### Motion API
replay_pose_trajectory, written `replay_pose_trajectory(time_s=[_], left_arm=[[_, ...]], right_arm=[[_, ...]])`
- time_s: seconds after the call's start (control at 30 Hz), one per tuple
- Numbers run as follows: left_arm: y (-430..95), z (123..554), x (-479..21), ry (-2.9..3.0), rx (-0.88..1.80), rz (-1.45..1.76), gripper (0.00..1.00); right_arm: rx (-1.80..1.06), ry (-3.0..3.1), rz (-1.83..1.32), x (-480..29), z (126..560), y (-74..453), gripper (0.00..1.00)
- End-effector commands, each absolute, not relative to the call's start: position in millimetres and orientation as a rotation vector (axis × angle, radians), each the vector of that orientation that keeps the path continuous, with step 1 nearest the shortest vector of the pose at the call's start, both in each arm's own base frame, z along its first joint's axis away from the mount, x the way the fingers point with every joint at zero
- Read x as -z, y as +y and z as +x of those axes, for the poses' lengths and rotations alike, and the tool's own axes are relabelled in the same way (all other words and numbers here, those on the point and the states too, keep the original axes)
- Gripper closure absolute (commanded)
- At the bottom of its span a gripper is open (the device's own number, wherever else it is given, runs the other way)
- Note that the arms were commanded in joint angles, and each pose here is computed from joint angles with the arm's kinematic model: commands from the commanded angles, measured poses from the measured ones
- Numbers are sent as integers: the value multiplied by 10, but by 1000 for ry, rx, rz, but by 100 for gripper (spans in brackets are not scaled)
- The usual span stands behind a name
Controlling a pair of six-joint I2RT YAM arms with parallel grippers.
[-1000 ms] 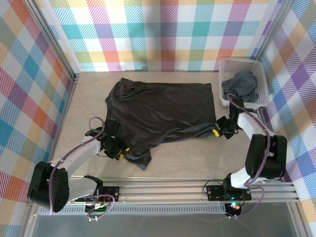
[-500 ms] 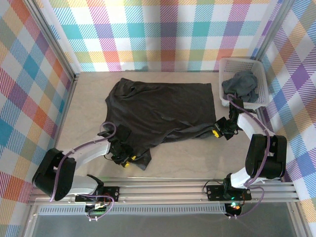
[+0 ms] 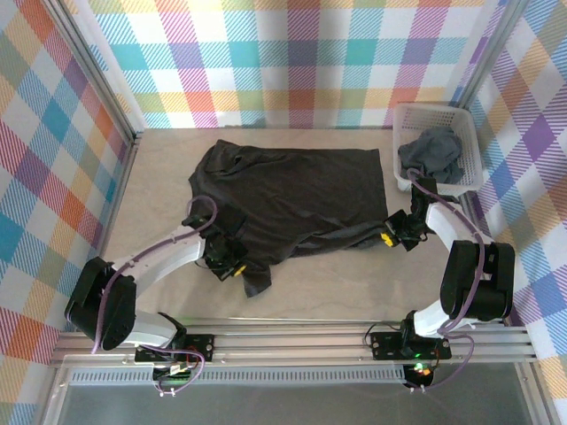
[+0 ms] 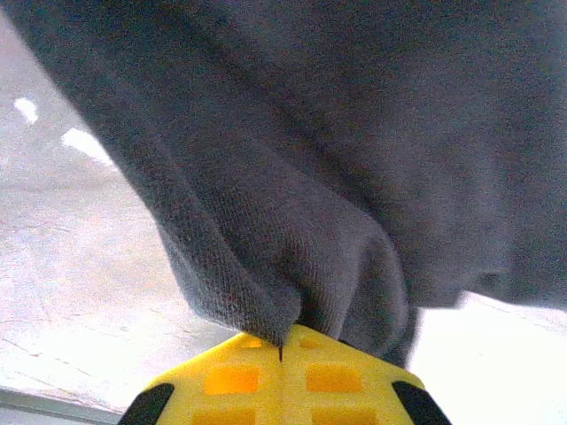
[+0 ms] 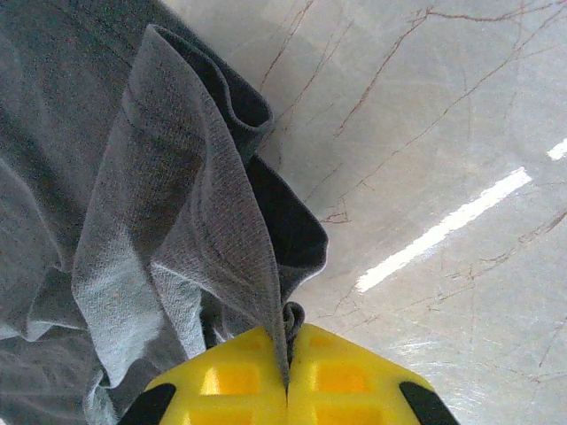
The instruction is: Fold and stack the t-shirts
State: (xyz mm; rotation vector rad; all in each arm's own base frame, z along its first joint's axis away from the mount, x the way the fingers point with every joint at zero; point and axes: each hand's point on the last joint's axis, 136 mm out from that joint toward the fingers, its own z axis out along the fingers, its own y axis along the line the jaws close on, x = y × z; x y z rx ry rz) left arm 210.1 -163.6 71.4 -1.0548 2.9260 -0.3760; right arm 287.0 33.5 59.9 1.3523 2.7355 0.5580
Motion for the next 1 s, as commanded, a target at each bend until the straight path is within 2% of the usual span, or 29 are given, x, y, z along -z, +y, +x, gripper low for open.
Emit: replay_pose_trajectory(time_s=[0.0, 0.33, 0.6, 0.63, 0.7, 0.73, 0.83, 0.97], left_arm=[[-1565, 2096, -812, 2987, 221, -973, 100], [-2153, 2935, -840, 3067, 181, -628, 100], [-2288, 2873, -666, 3126, 247, -658, 100], [-2265, 2867, -717, 3106, 259, -671, 93], [-2154, 2895, -931, 3022, 262, -696, 64], [-2061, 2911, -1074, 2965, 261, -715, 55], [-1702, 2885, -1353, 2834, 278, -835, 47], [-1126, 2714, -1156, 2746, 346, -1147, 40]], right_arm=[[-566, 2747, 1347, -657, 2861, 350, 100], [-546, 2765, 1332, -679, 2860, 338, 100], [-545, 2765, 1331, -680, 2863, 335, 100], [-548, 2764, 1333, -676, 2864, 339, 100], [-547, 2765, 1335, -669, 2859, 337, 100], [-546, 2765, 1334, -667, 2858, 337, 100], [-549, 2766, 1321, -667, 2868, 341, 100], [-565, 2769, 1307, -666, 2880, 358, 100]])
